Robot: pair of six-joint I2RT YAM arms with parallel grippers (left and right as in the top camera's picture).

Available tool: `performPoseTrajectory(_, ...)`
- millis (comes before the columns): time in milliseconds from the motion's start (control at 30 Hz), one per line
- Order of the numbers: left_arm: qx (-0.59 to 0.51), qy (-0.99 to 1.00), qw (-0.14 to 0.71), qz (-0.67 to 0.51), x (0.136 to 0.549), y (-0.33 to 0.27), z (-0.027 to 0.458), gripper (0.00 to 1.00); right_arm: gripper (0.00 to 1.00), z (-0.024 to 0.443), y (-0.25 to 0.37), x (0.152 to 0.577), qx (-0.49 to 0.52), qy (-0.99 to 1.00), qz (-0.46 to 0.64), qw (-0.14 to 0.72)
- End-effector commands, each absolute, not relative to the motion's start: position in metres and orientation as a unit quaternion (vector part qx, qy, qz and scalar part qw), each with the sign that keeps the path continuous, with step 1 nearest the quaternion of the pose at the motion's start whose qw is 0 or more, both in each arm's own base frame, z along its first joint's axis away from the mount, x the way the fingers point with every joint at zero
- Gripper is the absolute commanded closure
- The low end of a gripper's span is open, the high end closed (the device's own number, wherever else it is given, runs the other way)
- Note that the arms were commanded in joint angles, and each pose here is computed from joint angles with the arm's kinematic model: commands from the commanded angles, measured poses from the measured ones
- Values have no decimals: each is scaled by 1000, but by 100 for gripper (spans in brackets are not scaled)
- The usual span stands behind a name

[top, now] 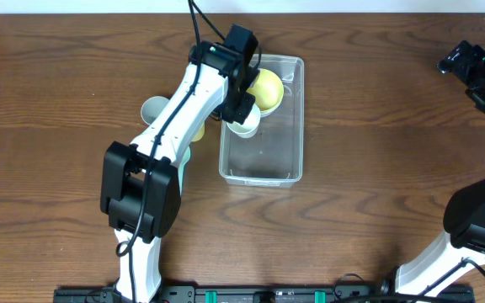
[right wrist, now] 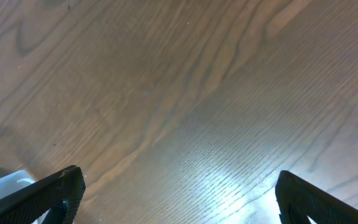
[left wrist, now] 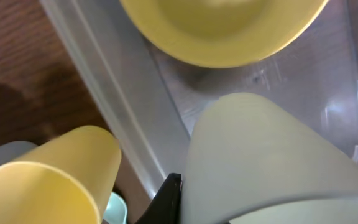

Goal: Pack container
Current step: 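Lower the white cup into the container and open the left gripper, then move the left gripper to the grey cup, grasp and lift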

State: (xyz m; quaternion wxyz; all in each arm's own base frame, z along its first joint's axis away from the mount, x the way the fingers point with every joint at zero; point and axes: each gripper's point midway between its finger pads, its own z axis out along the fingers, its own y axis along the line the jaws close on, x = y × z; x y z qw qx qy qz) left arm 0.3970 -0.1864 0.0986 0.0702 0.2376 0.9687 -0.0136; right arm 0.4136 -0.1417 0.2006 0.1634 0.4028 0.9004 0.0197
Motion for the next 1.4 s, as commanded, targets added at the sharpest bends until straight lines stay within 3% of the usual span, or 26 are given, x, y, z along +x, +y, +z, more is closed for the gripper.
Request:
performPoseTrajectory(0,237,970,57,-14,394,-184,87,90,1,197,-144,413,410,898,20,158)
performPoseTrajectory(167,237,969,64,-15,397,-186,88,74,1,197,-144,413,410,898,20,158)
performPoseTrajectory(267,235,970,67,-16,398,-184,96,73,1,197,-144,413,410,898,20,158)
performPoseTrajectory(433,201,970,137,-28,418,-172,162,71,1,197,-144,413,410,898,20,158)
performPoseTrajectory(567,127,966,226,11,435,-124,231,56,1,197,-144,413,410,898,20,158)
performPoseTrajectory(667,69,965,250,46,439,-70,253,48,1,197,-144,413,410,898,20,158)
performPoseTrajectory(900,-81,983,164,6,434,19,199,46,1,197,-144,413,410,898,20,158)
performPoseTrajectory(1133,-107,992,64,-31,435,27,126,42,1,197,-144,413,410,898,20,158)
performPoseTrajectory(1367,-105,994,16,-33,431,21,91,40,1,197,-144,413,410,898,20,158)
